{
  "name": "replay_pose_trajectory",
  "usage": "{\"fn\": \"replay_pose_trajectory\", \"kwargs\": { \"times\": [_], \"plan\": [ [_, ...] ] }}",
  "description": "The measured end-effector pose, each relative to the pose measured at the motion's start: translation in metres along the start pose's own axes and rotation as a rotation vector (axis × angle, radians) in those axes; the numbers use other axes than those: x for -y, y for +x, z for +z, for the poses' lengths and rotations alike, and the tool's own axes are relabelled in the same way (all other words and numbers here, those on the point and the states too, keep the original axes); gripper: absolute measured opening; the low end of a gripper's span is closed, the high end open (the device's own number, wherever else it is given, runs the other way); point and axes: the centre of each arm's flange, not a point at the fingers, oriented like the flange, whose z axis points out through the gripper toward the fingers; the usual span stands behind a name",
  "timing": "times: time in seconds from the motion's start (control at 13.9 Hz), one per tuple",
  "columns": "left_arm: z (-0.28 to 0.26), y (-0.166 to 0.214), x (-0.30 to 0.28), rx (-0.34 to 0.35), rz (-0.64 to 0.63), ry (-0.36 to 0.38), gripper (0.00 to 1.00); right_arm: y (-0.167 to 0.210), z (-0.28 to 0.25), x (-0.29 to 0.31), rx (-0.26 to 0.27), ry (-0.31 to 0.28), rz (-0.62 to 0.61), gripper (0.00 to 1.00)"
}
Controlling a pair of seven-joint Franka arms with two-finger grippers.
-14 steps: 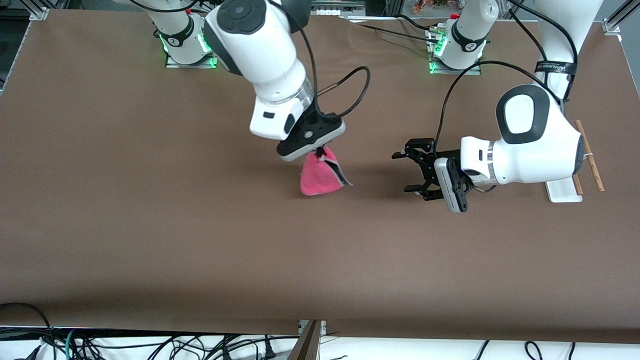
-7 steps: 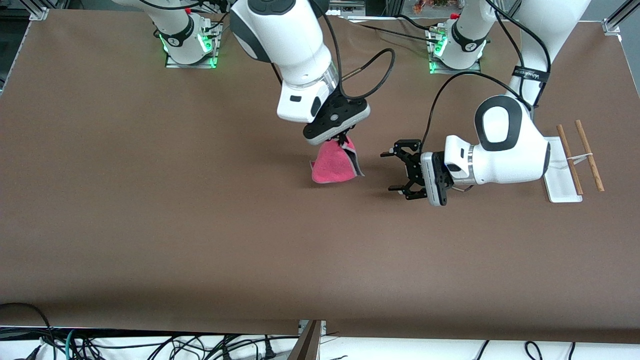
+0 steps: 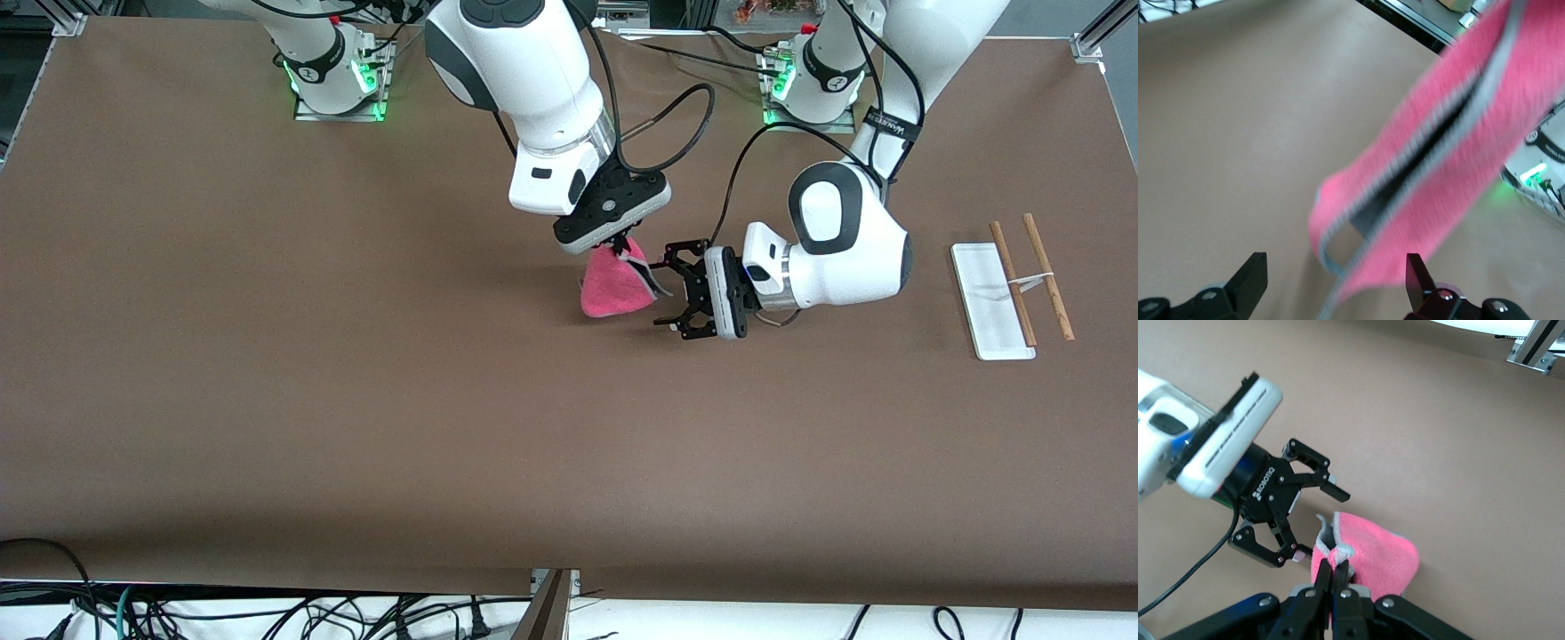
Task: Pass towel and hang on rack
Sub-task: 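Carry the towel toward the left gripper and grasp it there, then open the right gripper while the left gripper pulls the towel away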
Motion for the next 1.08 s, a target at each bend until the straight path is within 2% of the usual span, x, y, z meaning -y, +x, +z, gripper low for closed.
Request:
{"fn": "replay_pose_trajectory", "kwargs": {
  "times": [0.36, 0.65, 1.08],
  "plan": [
    [0.013, -0.002, -0.009, 0.010, 0.028, -0.025, 0.88, 0.000, 0.000, 0.000, -0.001, 0.000, 0.000, 0.03],
    [0.012, -0.002, -0.008, 0.009, 0.031, -0.012, 0.86, 0.000, 0.000, 0.000, -0.001, 0.000, 0.000, 0.03],
    [0.021, -0.019, -0.011, -0.067, 0.048, -0.023, 0.22, 0.000, 0.000, 0.000, -0.001, 0.000, 0.001, 0.03]
  ]
}}
